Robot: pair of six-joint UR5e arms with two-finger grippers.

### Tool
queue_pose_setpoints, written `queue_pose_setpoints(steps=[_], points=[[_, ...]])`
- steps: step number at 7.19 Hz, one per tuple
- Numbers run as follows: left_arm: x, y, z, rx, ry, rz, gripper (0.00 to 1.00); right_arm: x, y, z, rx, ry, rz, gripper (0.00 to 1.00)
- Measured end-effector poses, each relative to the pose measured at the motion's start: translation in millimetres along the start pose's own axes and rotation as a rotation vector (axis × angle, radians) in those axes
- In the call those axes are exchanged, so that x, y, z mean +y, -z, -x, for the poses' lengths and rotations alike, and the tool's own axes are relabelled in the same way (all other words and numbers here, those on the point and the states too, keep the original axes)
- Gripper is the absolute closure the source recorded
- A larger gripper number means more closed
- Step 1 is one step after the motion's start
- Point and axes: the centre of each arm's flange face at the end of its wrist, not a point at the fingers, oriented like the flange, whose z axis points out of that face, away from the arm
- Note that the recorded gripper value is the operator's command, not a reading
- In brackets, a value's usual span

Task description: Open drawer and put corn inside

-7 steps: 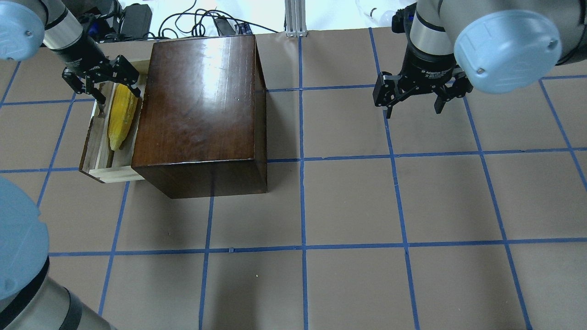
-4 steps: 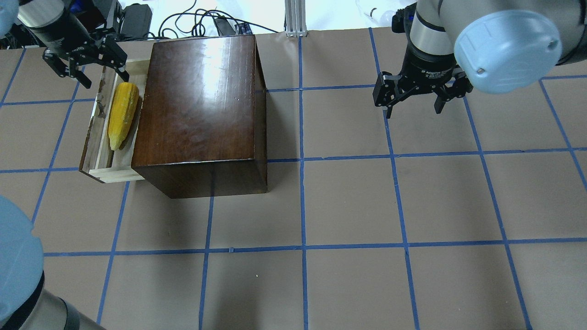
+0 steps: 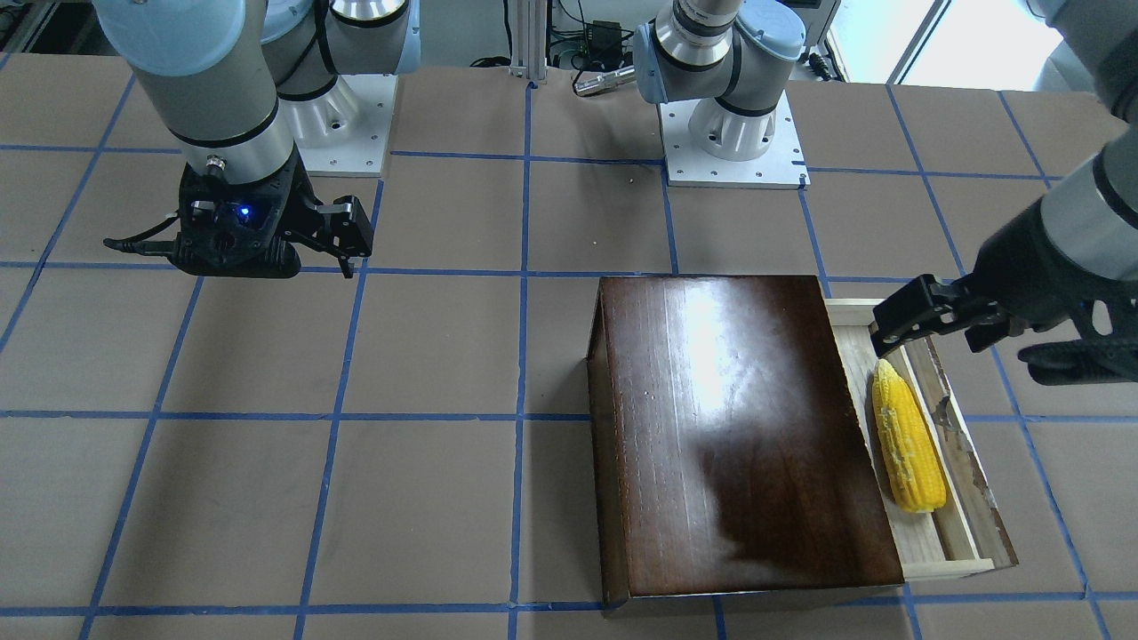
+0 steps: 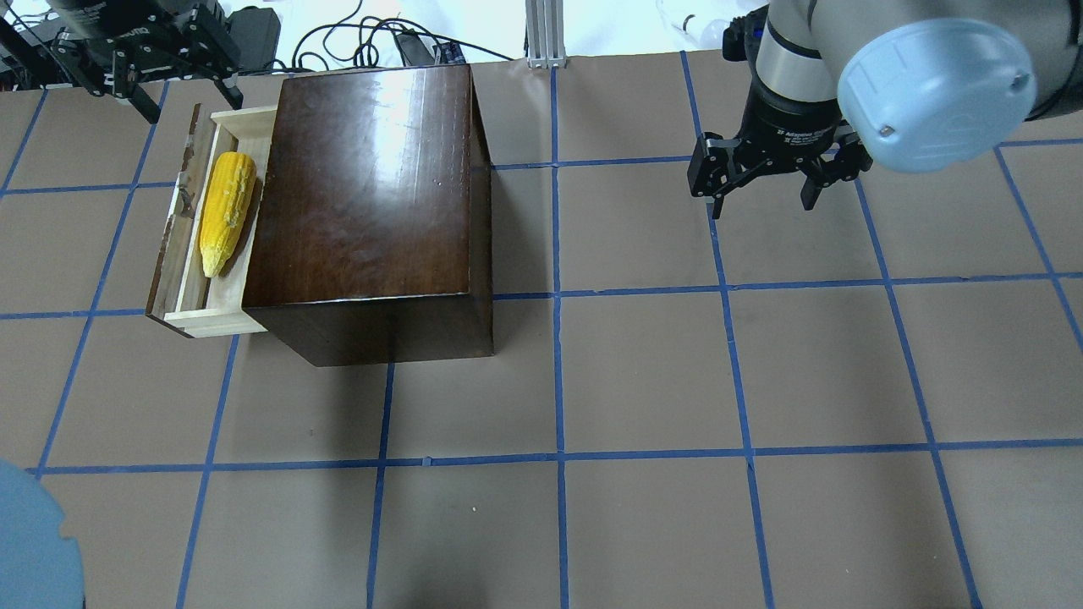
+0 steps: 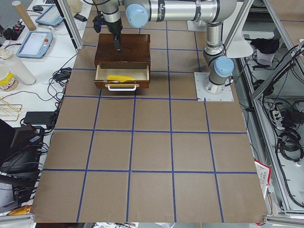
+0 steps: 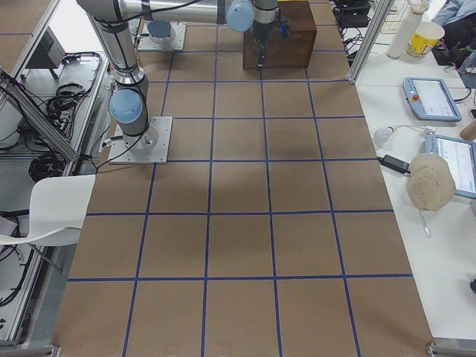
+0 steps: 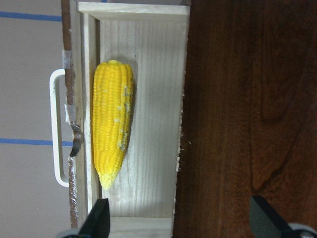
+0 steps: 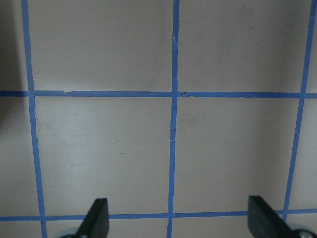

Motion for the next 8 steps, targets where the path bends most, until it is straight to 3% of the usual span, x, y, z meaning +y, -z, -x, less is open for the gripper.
queue_pose_setpoints(steps=[2,8], points=[[17.5,-5.2,-44.0,-0.039,-0.005,0.026,0.0,0.1,0.3,-0.1,0.0,0.0,-0.001,0.0],[70.8,-28.3,-83.9,-0.043,-0.021,0.079,0.0,0.1,0.1,-0.2,0.001,0.0,0.0,0.0]])
